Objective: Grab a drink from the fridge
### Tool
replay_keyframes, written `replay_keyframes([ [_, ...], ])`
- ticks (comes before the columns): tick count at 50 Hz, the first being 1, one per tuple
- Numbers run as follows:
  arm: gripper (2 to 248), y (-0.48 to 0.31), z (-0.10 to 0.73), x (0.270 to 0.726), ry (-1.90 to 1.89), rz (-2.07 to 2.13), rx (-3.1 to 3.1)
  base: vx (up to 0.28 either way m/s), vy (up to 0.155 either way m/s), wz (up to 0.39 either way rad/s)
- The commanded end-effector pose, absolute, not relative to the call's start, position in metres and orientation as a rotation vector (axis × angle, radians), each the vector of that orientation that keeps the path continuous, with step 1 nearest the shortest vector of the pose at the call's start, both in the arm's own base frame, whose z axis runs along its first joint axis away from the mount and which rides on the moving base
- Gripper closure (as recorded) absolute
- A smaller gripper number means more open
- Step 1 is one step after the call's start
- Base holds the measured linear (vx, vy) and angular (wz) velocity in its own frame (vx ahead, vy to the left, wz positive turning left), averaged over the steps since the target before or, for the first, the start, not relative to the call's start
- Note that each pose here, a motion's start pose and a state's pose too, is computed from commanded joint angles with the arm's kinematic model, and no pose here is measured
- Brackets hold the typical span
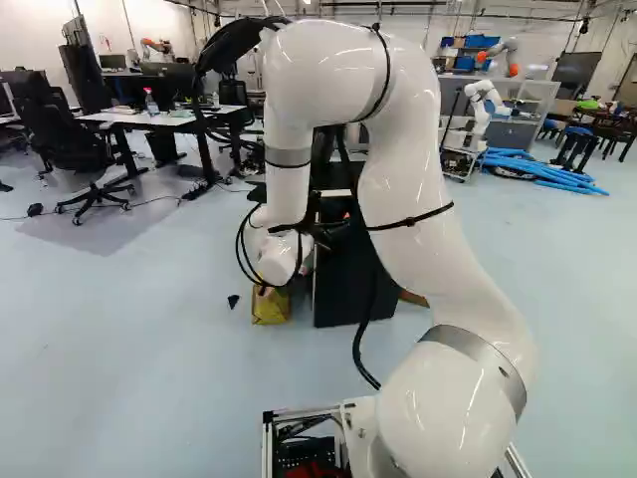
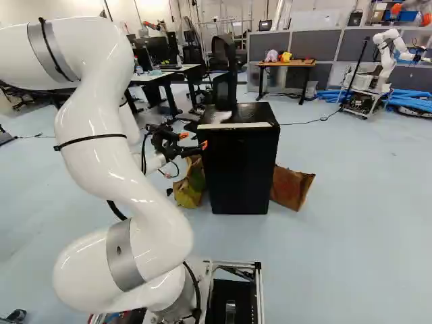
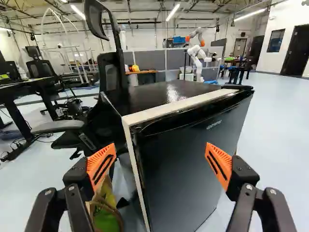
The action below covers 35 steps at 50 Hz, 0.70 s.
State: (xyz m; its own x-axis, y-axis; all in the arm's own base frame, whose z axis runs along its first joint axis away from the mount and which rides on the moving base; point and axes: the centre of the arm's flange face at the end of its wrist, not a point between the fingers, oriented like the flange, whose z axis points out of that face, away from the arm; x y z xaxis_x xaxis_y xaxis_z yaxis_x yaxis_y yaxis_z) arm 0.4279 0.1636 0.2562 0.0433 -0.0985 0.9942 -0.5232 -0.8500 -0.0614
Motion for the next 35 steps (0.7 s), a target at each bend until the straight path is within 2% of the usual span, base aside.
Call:
replay_keyframes([
  [35, 3, 0.165, 0.252, 0.454, -0.734, 1.851, 1.949, 0.000, 0.000, 0.000],
])
